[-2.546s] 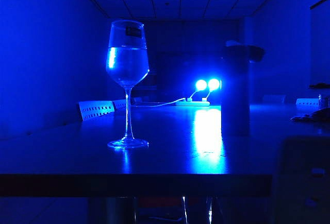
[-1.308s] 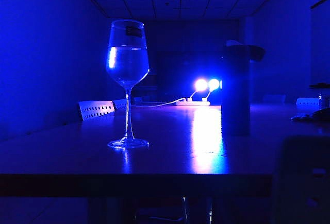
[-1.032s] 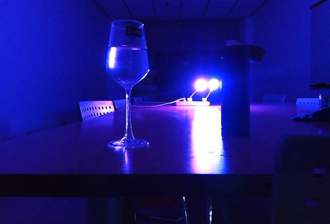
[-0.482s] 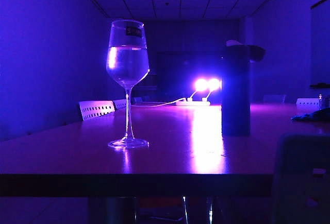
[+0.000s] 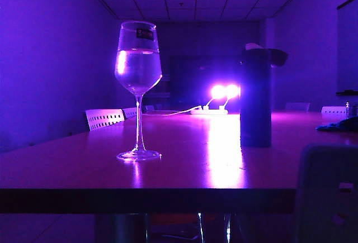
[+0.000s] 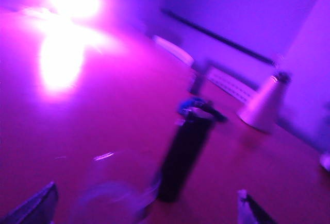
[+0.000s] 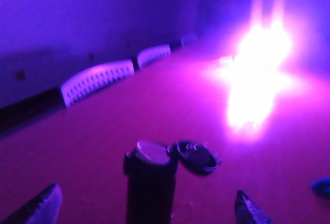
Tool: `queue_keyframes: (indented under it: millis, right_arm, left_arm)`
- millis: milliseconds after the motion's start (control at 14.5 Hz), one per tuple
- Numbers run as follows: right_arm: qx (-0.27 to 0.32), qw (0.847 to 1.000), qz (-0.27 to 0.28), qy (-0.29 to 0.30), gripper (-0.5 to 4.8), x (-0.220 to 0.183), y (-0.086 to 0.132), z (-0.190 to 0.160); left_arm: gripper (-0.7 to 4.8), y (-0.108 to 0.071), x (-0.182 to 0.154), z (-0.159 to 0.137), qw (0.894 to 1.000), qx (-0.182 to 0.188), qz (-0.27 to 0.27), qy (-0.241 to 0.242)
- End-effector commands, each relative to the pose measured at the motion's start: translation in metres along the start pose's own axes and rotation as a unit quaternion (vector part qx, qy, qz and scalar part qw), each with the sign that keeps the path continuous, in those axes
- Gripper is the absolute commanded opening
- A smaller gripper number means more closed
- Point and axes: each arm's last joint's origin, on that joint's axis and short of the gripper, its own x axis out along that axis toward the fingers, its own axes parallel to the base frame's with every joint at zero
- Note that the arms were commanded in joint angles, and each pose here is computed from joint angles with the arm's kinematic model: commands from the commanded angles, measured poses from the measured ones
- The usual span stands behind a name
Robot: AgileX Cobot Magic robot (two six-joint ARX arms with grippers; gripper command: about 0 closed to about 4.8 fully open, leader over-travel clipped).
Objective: Pick up the black thermos cup, pour some water from it into the stemmed glass, and then put the thermos cup back on the table.
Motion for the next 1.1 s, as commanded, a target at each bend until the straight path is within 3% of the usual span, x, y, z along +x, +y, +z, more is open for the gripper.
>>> queue_keyframes:
  millis: [69,344,551,826,1101]
  right_arm:
    - [0.002,1.000,0.013,0.000,4.32,0.022,-0.001,-0.011]
    - [0.008,1.000,0.019,0.021,4.31,0.060,-0.007,-0.046]
    - [0.007,0.999,0.032,0.015,4.32,0.083,-0.005,-0.070]
    - [0.010,0.999,0.035,0.025,4.35,0.100,-0.005,-0.098]
    - [0.009,0.999,0.035,0.019,4.46,0.111,-0.007,-0.118]
  left_arm:
    - [4.79,-0.015,0.020,0.011,0.999,0.045,-0.005,0.018]
    - [4.79,-0.013,0.022,0.016,0.990,0.079,0.064,0.096]
    - [4.79,-0.015,0.024,0.021,0.987,0.111,0.056,0.102]
    - [4.79,-0.021,0.036,0.015,0.986,0.101,-0.027,0.128]
    - [4.79,-0.026,0.037,0.013,0.978,0.117,-0.104,0.134]
